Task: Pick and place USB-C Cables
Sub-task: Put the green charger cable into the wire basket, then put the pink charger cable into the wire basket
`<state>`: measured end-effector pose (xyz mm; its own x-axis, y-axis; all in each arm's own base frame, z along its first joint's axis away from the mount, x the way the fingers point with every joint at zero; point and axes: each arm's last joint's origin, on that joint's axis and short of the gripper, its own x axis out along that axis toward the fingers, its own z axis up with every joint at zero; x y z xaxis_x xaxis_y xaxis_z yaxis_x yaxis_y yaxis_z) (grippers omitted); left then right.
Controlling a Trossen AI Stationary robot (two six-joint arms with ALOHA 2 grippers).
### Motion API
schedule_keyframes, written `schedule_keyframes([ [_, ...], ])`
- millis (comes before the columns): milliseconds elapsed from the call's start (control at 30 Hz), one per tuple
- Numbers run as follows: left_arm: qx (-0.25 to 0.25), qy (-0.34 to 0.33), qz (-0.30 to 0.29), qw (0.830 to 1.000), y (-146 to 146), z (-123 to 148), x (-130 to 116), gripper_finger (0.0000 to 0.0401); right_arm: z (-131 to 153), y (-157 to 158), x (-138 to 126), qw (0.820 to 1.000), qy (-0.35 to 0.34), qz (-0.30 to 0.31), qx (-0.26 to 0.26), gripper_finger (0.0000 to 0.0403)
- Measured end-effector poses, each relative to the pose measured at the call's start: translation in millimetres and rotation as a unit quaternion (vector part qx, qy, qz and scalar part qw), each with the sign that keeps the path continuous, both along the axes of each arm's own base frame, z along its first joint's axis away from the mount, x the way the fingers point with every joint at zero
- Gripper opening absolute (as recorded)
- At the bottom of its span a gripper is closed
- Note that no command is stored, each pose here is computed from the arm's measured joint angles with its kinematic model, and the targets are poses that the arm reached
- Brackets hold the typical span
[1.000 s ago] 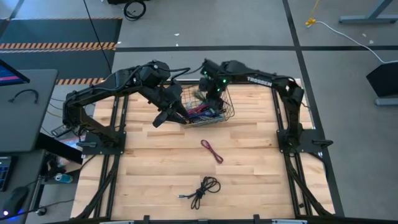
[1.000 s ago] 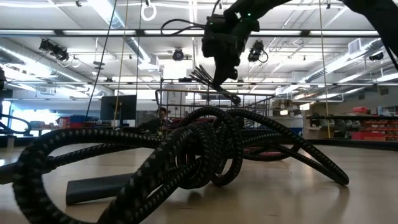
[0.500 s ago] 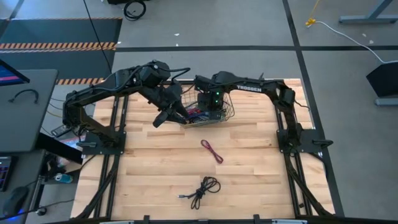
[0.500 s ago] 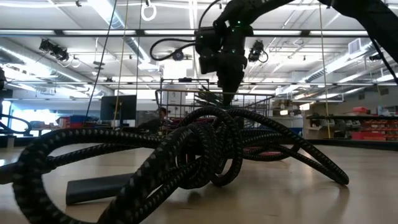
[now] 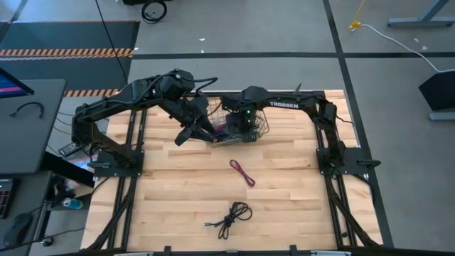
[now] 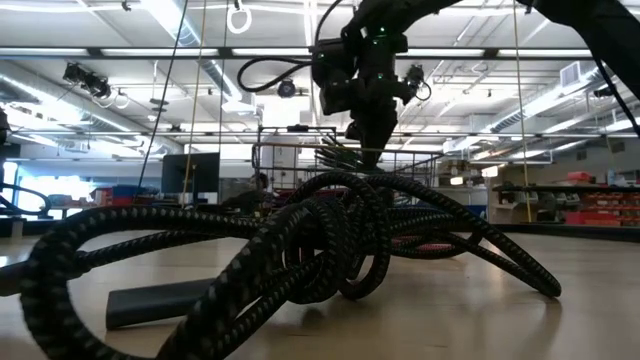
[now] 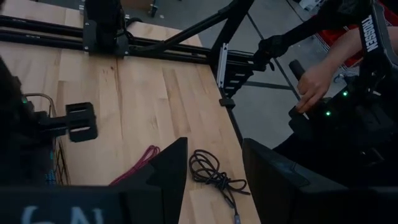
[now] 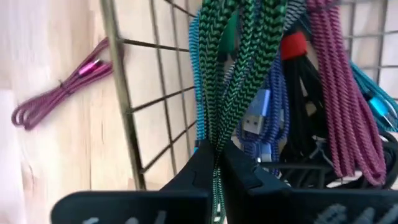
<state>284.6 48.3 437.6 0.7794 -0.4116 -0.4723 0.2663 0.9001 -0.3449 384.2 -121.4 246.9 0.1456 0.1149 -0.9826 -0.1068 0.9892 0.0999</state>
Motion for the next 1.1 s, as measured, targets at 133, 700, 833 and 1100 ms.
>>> schedule_keyframes([
  [133, 0.0, 0.0, 0.0, 1.0, 0, 0, 0, 0.016, 0, 10, 3, 1.0, 0.0, 0.02, 0.0, 0.0012],
  [700, 0.0, 0.0, 0.0, 1.0, 0, 0, 0, 0.016, 10, 21, 10, 0.997, -0.006, 0.025, -0.079, 0.0136],
  [833, -0.001, 0.003, 0.0, 1.0, 0, 0, 0, 0.016, 46, 17, 11, 0.99, -0.046, -0.003, -0.136, 0.0142],
  [1100, 0.003, 0.018, 0.008, 1.0, 1, -8, 1, 0.016, 165, -10, -27, 0.935, -0.184, -0.111, -0.281, 0.0142],
])
